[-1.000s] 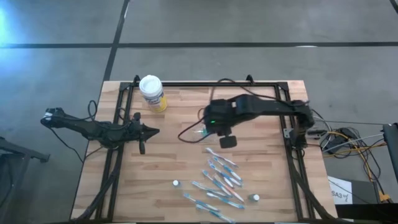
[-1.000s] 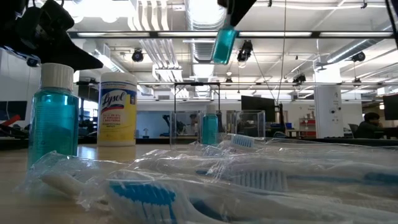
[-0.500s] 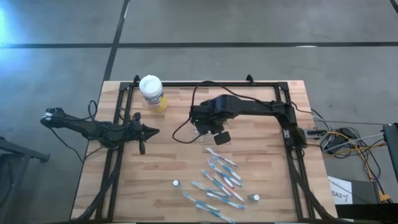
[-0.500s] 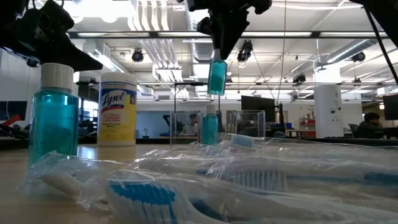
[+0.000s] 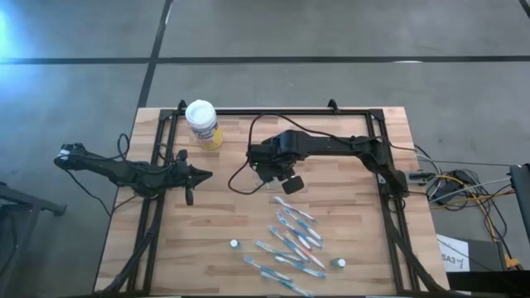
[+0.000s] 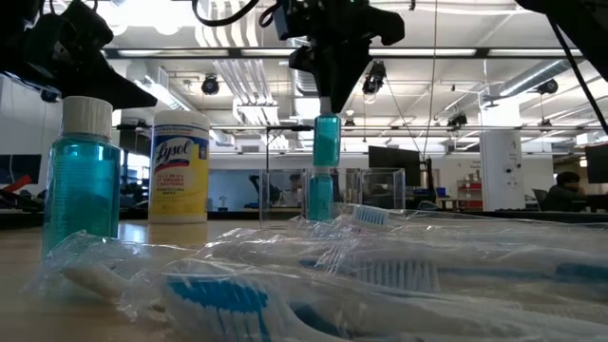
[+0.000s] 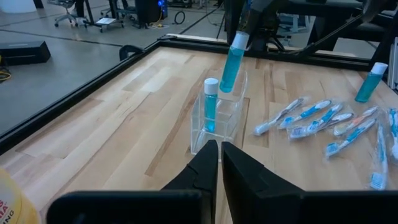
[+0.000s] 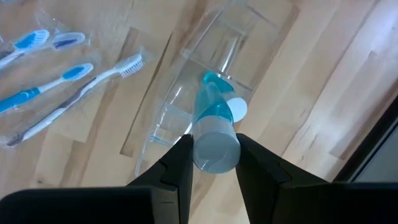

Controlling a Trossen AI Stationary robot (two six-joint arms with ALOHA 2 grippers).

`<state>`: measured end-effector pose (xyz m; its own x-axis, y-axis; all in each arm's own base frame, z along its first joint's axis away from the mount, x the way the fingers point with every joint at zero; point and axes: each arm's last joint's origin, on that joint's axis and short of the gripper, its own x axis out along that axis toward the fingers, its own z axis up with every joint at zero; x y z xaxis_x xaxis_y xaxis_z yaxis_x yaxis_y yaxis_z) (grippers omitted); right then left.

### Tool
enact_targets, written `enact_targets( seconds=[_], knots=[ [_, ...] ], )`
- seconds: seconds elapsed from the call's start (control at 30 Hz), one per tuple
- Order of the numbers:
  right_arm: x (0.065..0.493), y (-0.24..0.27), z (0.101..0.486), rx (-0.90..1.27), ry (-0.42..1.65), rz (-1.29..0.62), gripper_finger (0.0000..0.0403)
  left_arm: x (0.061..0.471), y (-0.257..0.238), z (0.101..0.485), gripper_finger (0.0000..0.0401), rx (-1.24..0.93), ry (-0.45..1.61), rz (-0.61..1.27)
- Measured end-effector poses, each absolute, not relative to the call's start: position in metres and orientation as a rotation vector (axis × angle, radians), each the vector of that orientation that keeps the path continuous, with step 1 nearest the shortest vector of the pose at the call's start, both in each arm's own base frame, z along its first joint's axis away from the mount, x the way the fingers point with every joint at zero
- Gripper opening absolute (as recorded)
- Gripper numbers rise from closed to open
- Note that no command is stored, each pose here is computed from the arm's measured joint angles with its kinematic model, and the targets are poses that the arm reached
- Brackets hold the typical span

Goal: Pick & Place toothbrushing station
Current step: Put the blue mouthwash bottle into the middle compartment of the transparent organizer

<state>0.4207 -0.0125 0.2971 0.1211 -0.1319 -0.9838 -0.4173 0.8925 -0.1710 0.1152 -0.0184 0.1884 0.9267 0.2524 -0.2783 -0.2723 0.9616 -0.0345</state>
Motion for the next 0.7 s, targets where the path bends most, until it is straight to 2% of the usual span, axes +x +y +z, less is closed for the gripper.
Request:
enact_targets(
  seconds=[0.7],
  knots=[
    [0.425, -0.012, 0.258, -0.429, 1.483, 0.226, 0.0093, 0.115, -0.018, 0.185, 0.0024, -0.07, 0.285, 0.27]
  ],
)
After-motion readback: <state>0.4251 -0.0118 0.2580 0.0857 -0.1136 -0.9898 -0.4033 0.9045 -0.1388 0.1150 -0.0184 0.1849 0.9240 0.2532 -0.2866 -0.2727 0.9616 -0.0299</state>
